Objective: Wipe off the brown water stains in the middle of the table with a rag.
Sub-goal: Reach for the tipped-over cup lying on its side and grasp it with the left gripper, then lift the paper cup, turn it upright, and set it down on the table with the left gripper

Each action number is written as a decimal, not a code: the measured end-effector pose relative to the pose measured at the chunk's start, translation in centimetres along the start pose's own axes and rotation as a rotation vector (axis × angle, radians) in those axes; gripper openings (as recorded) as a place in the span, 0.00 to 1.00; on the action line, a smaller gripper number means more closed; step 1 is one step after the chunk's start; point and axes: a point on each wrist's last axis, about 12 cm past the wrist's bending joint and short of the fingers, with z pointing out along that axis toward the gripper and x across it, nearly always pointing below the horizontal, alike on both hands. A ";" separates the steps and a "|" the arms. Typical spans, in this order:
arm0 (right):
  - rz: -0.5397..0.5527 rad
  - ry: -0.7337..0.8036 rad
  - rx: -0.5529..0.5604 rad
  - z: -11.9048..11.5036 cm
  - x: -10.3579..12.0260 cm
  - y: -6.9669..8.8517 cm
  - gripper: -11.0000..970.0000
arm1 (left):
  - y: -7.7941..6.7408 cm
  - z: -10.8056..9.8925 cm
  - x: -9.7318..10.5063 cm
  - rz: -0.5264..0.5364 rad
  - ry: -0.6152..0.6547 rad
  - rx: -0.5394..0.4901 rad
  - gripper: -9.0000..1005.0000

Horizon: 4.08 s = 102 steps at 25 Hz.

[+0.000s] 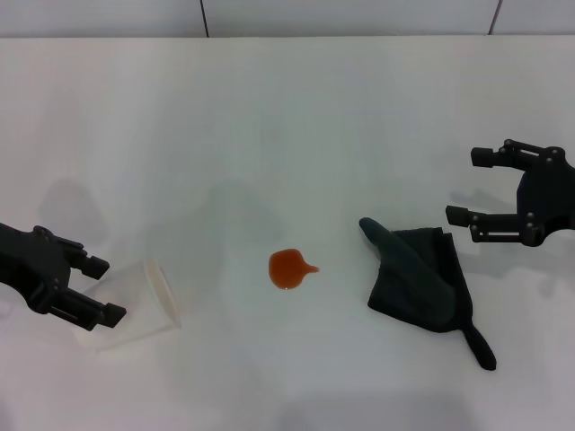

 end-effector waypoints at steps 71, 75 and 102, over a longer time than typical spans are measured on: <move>-0.002 -0.020 0.013 -0.1 0.0 -0.1 0.90 | 0.1 2.0 -1.5 0.077 0.032 -0.012 0.88; -0.002 -0.020 0.013 -0.1 0.0 -0.1 0.90 | 0.1 2.1 -1.5 0.082 0.030 -0.013 0.87; 0.000 -0.021 0.015 -0.1 0.1 0.0 0.90 | 0.9 0.5 -1.3 0.061 -0.152 -0.085 0.65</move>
